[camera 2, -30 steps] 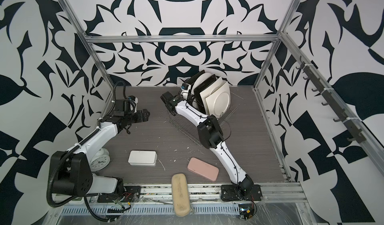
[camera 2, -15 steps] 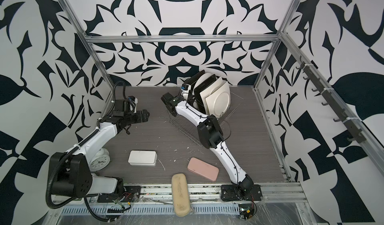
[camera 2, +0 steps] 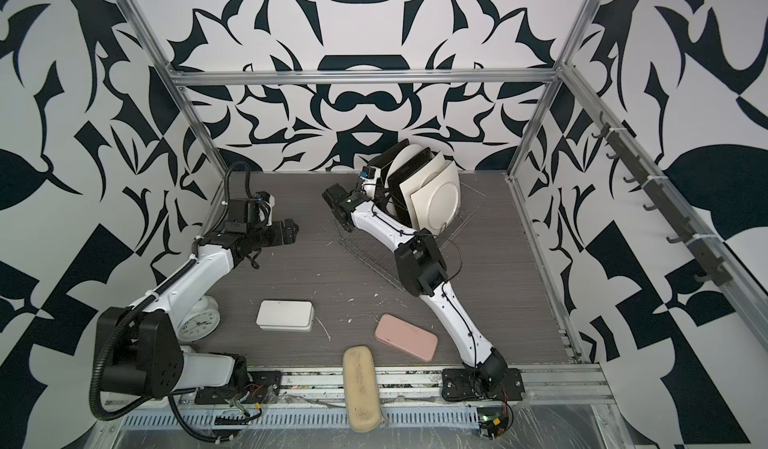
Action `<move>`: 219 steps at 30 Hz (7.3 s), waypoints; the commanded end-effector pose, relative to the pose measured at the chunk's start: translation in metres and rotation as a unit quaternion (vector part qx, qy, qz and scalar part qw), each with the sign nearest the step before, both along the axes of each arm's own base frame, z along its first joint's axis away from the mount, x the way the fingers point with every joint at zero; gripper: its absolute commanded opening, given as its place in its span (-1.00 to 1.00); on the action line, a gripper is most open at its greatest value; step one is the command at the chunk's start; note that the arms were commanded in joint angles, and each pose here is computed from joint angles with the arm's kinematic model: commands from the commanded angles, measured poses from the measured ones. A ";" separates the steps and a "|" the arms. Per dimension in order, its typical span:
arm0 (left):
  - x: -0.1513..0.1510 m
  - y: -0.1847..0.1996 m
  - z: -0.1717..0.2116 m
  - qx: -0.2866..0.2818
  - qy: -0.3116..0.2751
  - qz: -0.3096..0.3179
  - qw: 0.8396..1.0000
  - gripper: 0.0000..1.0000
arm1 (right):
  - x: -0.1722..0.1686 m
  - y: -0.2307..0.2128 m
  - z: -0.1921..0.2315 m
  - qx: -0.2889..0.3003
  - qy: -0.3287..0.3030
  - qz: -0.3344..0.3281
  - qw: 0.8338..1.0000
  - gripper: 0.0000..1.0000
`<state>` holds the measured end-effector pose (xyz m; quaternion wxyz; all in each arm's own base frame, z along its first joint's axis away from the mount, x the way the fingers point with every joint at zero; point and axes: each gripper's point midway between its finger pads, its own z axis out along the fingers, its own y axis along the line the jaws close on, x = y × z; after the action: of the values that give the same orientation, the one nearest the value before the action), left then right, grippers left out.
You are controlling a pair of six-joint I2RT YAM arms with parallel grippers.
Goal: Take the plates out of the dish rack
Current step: 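Close the right gripper on the rim of the colourful speckled plate, then lift the speckled plate up out of the rack with the right gripper, then bring the speckled plate toward the left gripper while the left gripper reaches to it, then grasp the plate rim with the left gripper and lower it onto the table, then lay the speckled plate flat on the table with the left gripper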
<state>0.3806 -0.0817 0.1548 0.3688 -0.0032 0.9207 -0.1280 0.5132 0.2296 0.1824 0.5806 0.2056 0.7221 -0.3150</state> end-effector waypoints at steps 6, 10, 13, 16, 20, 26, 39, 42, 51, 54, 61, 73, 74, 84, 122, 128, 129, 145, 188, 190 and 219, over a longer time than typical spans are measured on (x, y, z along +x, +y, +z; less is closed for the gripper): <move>0.000 0.002 0.012 0.002 -0.011 0.002 1.000 0.86 | -0.003 0.009 0.075 0.065 -0.101 0.008 0.993 -1.00; 0.000 0.003 0.012 0.003 -0.011 0.003 1.000 0.86 | -0.005 0.009 0.085 0.067 -0.110 0.006 0.992 -1.00; 0.000 0.003 0.012 0.004 -0.010 0.002 1.000 0.86 | -0.006 0.009 0.089 0.069 -0.115 0.005 0.991 -1.00; 0.000 0.003 0.012 0.004 -0.010 0.002 1.000 0.86 | -0.007 0.011 0.093 0.068 -0.118 0.005 0.991 -1.00; 0.000 0.003 0.014 0.004 -0.012 0.002 1.000 0.86 | -0.008 0.014 0.102 0.073 -0.129 0.007 0.989 -1.00; -0.001 0.003 0.014 0.005 -0.012 0.002 1.000 0.86 | -0.009 0.020 0.115 0.069 -0.138 0.007 0.988 -1.00; -0.003 0.004 0.015 0.004 -0.012 0.002 1.000 0.86 | -0.013 0.038 0.150 0.050 -0.151 0.005 0.987 -1.00; -0.003 0.003 0.015 0.003 -0.012 0.001 1.000 0.86 | -0.014 0.041 0.157 0.048 -0.153 0.007 0.987 -1.00; -0.004 0.004 0.017 0.003 -0.014 0.002 1.000 0.86 | -0.021 0.043 0.172 0.051 -0.165 0.020 0.985 -1.00; -0.004 0.003 0.018 0.002 -0.015 0.001 1.000 0.85 | -0.024 0.041 0.181 0.053 -0.171 0.024 0.983 -1.00; -0.006 0.003 0.023 0.001 -0.019 0.001 1.000 0.85 | -0.029 0.041 0.199 0.054 -0.181 0.030 0.982 -1.00; -0.009 0.003 0.032 -0.003 -0.026 0.000 1.000 0.86 | -0.047 0.039 0.240 0.055 -0.205 0.046 0.976 -1.00; -0.009 0.003 0.033 -0.004 -0.025 -0.001 1.000 0.85 | -0.049 0.039 0.244 0.053 -0.207 0.048 0.976 -1.00; -0.011 0.001 0.052 -0.014 -0.048 -0.003 0.999 0.85 | -0.076 0.031 0.292 0.039 -0.239 0.066 0.968 -1.00; -0.012 -0.047 0.145 -0.226 -0.089 -0.054 0.969 0.86 | -0.100 0.014 0.297 0.446 -0.154 0.529 0.705 -1.00; -0.004 -0.047 0.173 -0.334 -0.099 -0.061 0.935 0.85 | -0.101 0.033 0.270 0.503 -0.112 0.555 0.653 -1.00; -0.001 -0.045 0.176 -0.346 -0.100 -0.058 0.931 0.85 | -0.101 0.036 0.264 0.511 -0.104 0.556 0.647 -1.00; 0.027 -0.048 0.160 -0.425 -0.053 -0.034 0.903 0.72 | -0.101 0.065 0.224 0.609 -0.061 0.576 0.542 -1.00; 0.035 0.048 0.183 -0.465 -0.131 0.086 0.872 -1.00 | -0.094 0.025 0.223 0.627 -0.042 0.562 0.538 0.47; 0.037 0.061 0.167 -0.462 -0.126 0.123 0.869 -1.00 | -0.095 0.024 0.223 0.622 -0.037 0.564 0.542 0.47; 0.055 0.150 0.003 -0.379 -0.018 0.333 0.863 -1.00 | -0.113 0.010 0.195 0.548 0.019 0.561 0.620 0.49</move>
<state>0.4230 0.0571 0.1399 0.3452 -0.4591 0.7442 -0.3410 0.4059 0.2417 0.3618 0.3873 0.0553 0.7580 0.5219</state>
